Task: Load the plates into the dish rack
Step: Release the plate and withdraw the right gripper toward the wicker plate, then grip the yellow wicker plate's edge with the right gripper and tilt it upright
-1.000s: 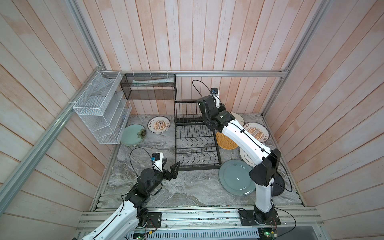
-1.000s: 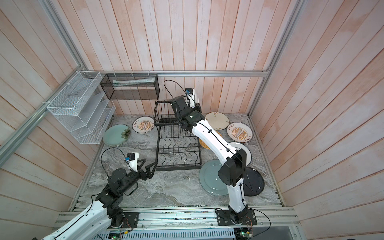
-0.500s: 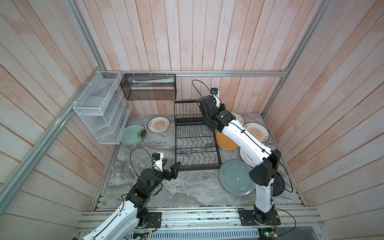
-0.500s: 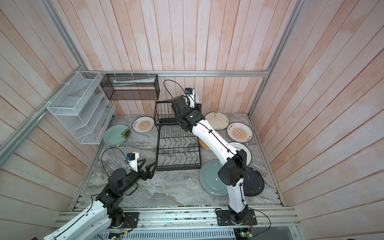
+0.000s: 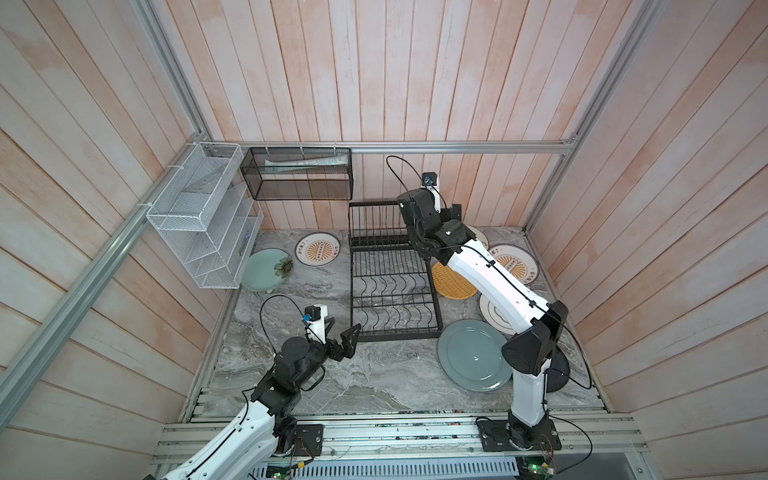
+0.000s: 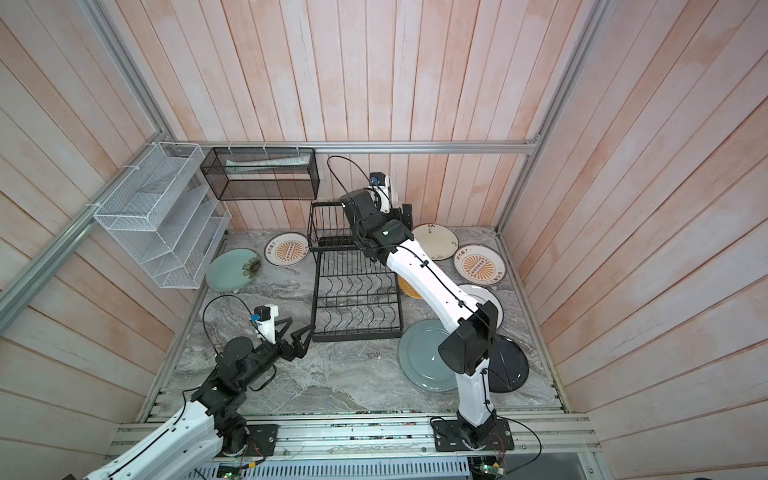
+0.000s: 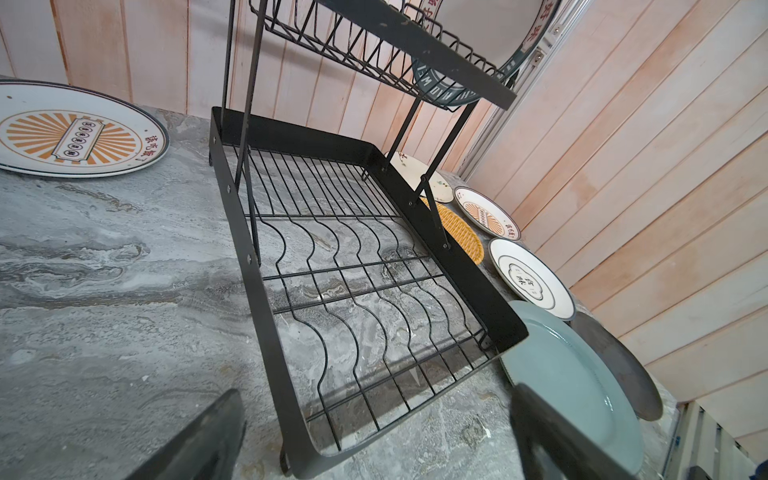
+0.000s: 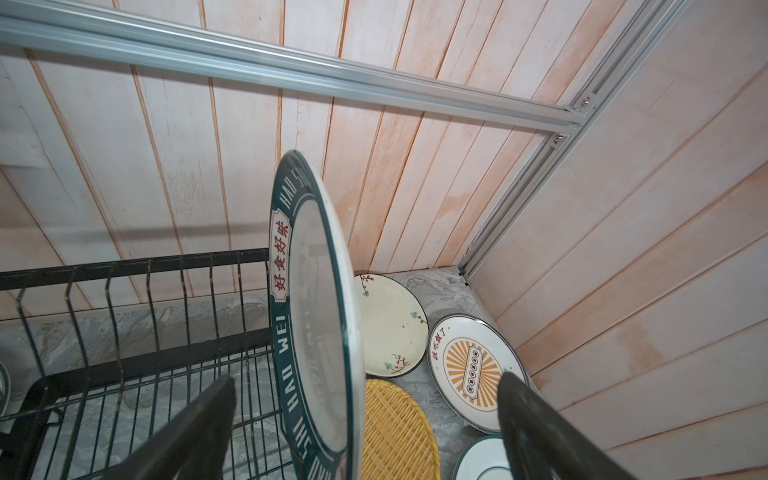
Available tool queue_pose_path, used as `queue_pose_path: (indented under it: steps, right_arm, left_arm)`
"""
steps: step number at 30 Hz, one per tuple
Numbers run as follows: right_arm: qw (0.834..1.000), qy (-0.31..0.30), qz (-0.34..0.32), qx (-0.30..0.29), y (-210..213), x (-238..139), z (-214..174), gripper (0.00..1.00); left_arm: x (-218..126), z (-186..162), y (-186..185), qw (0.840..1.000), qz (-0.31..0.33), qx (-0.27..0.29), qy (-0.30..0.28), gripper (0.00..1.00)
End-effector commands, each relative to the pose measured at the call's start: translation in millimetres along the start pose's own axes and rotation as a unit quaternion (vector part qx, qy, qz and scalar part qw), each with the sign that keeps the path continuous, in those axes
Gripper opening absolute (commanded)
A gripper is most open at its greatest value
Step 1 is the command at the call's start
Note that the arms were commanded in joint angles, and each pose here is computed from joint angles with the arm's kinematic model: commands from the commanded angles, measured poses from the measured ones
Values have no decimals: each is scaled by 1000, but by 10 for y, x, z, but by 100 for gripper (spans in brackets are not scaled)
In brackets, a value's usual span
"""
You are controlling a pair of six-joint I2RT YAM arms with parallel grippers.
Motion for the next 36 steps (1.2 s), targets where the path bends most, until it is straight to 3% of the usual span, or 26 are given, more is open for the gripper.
queue_pose_path:
  steps: [1, 12, 19, 22, 27, 36]
  right_arm:
    - [999, -28, 11, 30, -204, -199, 265, 98]
    - [994, -77, 49, 61, -715, -625, 516, 98]
    - [985, -101, 86, 110, -1251, -882, 322, 98]
    - [980, -84, 101, 153, -1524, -865, -17, 98]
    - [960, -15, 151, 233, -1718, -549, -912, 98]
    - [894, 116, 272, 335, -1449, 280, -2132, 94]
  left_arm:
    - [-5, -21, -24, 1000, -11, 9, 1, 100]
    - [-14, -12, -37, 1000, -14, 8, 0, 100]
    - [-25, -9, -49, 1000, -17, 6, -1, 100]
    - [-35, 0, -55, 1000, -19, 6, -4, 100]
    - [-58, 24, -86, 1000, -27, 4, -8, 100]
    - [-107, 25, -167, 998, -54, 11, -13, 100]
Point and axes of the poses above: each gripper's point midway between its finger pads, its own x axis out along the fingers, its own y axis along the line the jaws close on, z = x × y, the point moved 2 cm from there along -x, back along the fingers, and after that the axes turned 7 degrees about -x, right-handed, at the moved point
